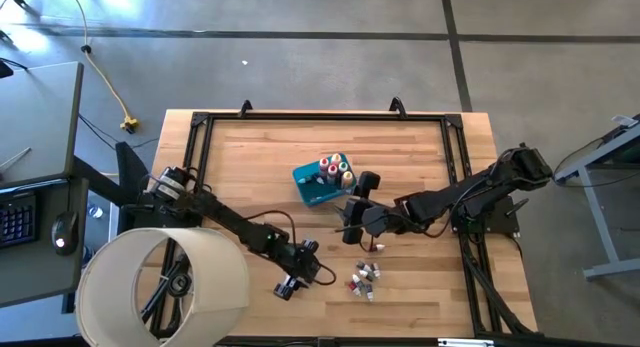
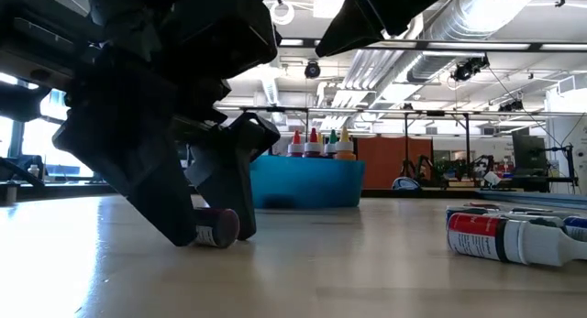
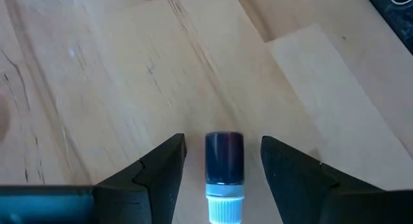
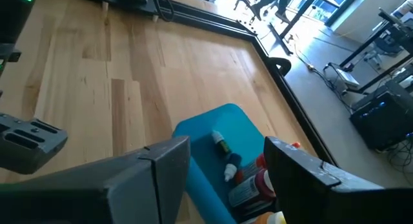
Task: Pick & Place food coloring
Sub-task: Put the small purple food coloring bottle into the bin
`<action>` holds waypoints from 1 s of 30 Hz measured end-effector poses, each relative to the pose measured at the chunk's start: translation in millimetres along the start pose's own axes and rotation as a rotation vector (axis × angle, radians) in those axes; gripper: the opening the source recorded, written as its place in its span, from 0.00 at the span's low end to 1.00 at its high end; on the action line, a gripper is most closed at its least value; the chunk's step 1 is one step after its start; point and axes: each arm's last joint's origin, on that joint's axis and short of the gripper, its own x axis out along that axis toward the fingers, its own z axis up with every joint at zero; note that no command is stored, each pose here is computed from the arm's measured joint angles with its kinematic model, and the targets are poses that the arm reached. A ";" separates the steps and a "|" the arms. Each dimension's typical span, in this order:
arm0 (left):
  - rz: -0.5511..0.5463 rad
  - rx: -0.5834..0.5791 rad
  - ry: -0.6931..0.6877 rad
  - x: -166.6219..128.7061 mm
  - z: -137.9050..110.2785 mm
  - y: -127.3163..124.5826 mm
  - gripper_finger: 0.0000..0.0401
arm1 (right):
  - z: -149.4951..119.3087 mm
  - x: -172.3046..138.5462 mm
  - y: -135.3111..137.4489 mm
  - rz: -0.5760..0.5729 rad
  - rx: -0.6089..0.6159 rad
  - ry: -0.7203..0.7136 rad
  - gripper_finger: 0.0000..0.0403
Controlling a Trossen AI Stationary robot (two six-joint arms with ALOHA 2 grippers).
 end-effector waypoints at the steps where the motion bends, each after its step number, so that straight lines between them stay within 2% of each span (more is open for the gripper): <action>1: 0.002 0.000 0.000 0.0 0.0 0.0 0.51 | 0.0 0.0 0.0 0.000 0.003 0.000 0.48; 5: 0.006 -0.001 0.003 0.2 -0.3 0.4 0.46 | 0.0 0.0 0.0 0.001 0.024 0.000 0.48; 13: 0.033 -0.002 0.007 0.5 -0.8 1.4 0.18 | 0.1 0.0 0.0 0.001 0.024 -0.001 0.48; 16: 0.054 -0.002 0.004 -1.7 0.4 1.8 0.11 | 0.1 0.0 0.0 0.001 0.024 -0.001 0.48; 19: 0.108 0.004 0.003 -2.1 0.6 3.0 0.10 | 0.1 0.0 -0.1 -0.004 0.024 -0.001 0.48; 23: 0.253 0.003 0.032 -12.2 2.0 13.3 0.15 | -2.8 -0.7 0.8 -0.002 0.028 0.023 0.48; 30: 0.495 0.033 0.145 -67.5 27.7 37.6 0.16 | -21.0 -5.8 3.5 -0.001 0.020 0.173 0.48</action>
